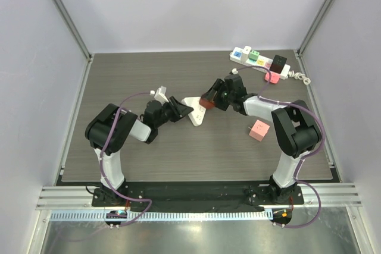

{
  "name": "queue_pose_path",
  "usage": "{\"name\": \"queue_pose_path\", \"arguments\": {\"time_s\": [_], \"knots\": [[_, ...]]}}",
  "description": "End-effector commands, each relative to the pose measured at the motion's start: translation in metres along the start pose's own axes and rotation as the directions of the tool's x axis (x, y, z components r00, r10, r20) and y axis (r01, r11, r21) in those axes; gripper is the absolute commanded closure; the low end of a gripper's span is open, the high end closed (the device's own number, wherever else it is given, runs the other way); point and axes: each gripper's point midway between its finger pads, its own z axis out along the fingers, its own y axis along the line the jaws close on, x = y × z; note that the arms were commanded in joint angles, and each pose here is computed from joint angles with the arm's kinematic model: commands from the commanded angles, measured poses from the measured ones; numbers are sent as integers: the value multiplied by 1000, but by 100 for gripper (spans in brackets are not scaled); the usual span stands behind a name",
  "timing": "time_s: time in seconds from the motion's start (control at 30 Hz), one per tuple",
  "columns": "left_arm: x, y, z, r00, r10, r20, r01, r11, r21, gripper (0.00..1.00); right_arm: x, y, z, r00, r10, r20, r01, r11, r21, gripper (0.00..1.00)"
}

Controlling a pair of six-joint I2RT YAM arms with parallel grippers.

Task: Pull the plug off the socket

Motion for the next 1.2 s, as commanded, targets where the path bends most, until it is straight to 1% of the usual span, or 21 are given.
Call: {"name": "queue_pose_path", "arguments": {"time_s": [0.0, 0.13, 0.2, 0.33, 0.37, 0.5, 0.63, 0.7, 0.73, 0.83, 1.0, 1.07, 1.17], "knots": [[20, -4, 2, 996, 38, -78, -36, 999, 26, 60, 29, -1, -1, 998, 26, -65, -27, 1000, -13, 99], [21, -4, 4, 995, 43, -84, -41, 999, 23, 55, 34, 5, -1, 997, 62, -44, -63, 998, -19, 99], [21, -3, 3, 996, 45, -82, -44, 999, 18, 55, 40, 8, -1, 996, 75, -43, -76, 997, -20, 99], [20, -1, 2, 996, 48, -76, -48, 999, 6, 67, 42, 13, -4, 996, 82, -35, -82, 996, -22, 99], [20, 0, 2, 996, 47, -74, -47, 999, 1, 68, 44, 11, -5, 996, 82, -39, -82, 997, -12, 99], [17, 2, 1, 997, 46, -59, -47, 999, -17, 69, 44, 11, -14, 997, 70, -34, -70, 998, -6, 99], [18, 2, 1, 997, 42, -60, -43, 999, -22, 66, 43, 8, -20, 998, 56, -24, -56, 998, 9, 99], [17, 4, 1, 998, 39, -58, -40, 999, -29, 75, 43, 8, -22, 998, 58, -24, -58, 998, 9, 99], [17, 5, 2, 998, 36, -59, -38, 999, -34, 86, 44, 7, -22, 998, 63, -26, -63, 998, 15, 99], [17, 15, 3, 998, 17, -60, -22, 997, -75, 100, 44, 6, -25, 997, 72, -23, -72, 997, 17, 99], [7, 35, 1, 1000, -6, 2, 6, 984, -180, 100, 44, 5, -33, 995, 97, -8, -97, 995, 7, 99], [8, 41, 0, 1000, -6, 0, 6, 976, -219, 100, 41, 11, -39, 996, 89, 1, -89, 996, -14, 99], [8, 46, 0, 1000, -8, -3, 7, 968, -251, 100, 37, 17, -45, 996, 80, -29, -81, 996, -41, 99]]}}
